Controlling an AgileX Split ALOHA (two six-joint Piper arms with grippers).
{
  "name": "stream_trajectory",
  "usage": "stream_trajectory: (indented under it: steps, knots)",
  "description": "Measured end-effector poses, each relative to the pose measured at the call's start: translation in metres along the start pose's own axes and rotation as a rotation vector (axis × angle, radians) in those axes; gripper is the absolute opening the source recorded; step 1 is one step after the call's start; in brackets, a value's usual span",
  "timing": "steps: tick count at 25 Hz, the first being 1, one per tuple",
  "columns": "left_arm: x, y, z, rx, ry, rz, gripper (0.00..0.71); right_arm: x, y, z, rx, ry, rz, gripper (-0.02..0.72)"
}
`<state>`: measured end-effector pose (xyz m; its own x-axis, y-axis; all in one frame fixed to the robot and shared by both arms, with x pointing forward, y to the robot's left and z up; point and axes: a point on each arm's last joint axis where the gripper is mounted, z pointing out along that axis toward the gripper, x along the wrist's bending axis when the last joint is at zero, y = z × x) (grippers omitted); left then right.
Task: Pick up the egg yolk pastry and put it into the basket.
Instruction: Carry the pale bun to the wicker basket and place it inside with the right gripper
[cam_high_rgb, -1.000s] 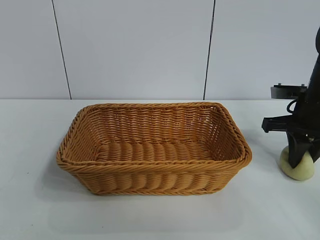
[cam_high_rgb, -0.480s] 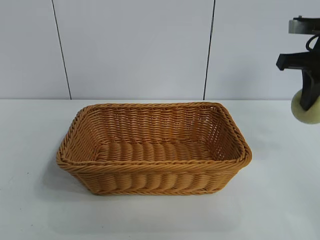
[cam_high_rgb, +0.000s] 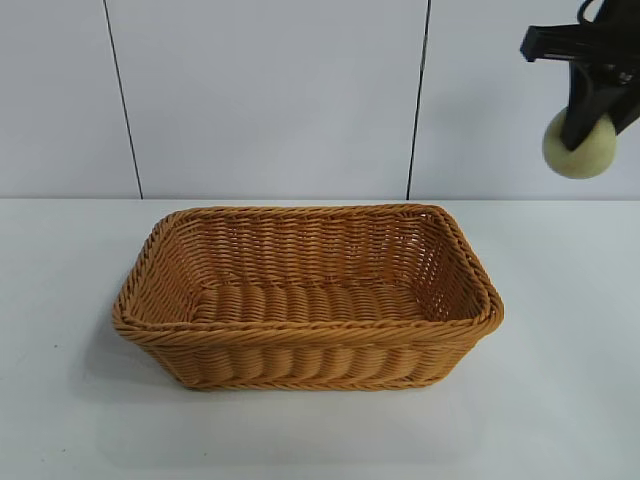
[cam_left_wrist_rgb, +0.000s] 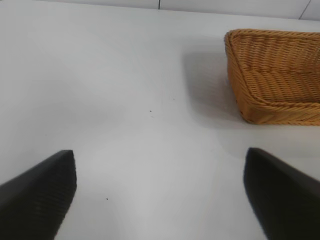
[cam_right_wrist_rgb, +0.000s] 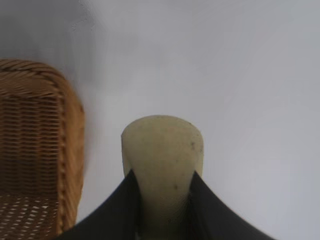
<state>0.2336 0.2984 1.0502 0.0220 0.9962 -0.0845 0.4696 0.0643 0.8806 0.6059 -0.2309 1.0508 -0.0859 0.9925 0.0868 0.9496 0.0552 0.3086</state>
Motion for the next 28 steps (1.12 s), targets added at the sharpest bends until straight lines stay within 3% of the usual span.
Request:
stream_trajectory:
  steps: [8, 14, 21, 25, 28]
  knots:
    - [0.0, 0.0, 0.0, 0.0, 0.0, 0.0, 0.657, 0.102, -0.019, 0.019, 0.007, 0.097, -0.178, 0.16]
    - [0.0, 0.0, 0.0, 0.0, 0.0, 0.0, 0.657, 0.159, -0.037, 0.065, 0.029, 0.138, -0.267, 0.16]
    - [0.0, 0.0, 0.0, 0.0, 0.0, 0.0, 0.657, 0.17, -0.047, 0.131, 0.097, 0.114, -0.256, 0.16]
    - [0.0, 0.0, 0.0, 0.0, 0.0, 0.0, 0.657, 0.17, -0.05, 0.14, 0.113, 0.107, -0.246, 0.163]
    - [0.0, 0.0, 0.0, 0.0, 0.0, 0.0, 0.657, 0.17, -0.049, 0.14, 0.107, 0.109, -0.239, 0.243]
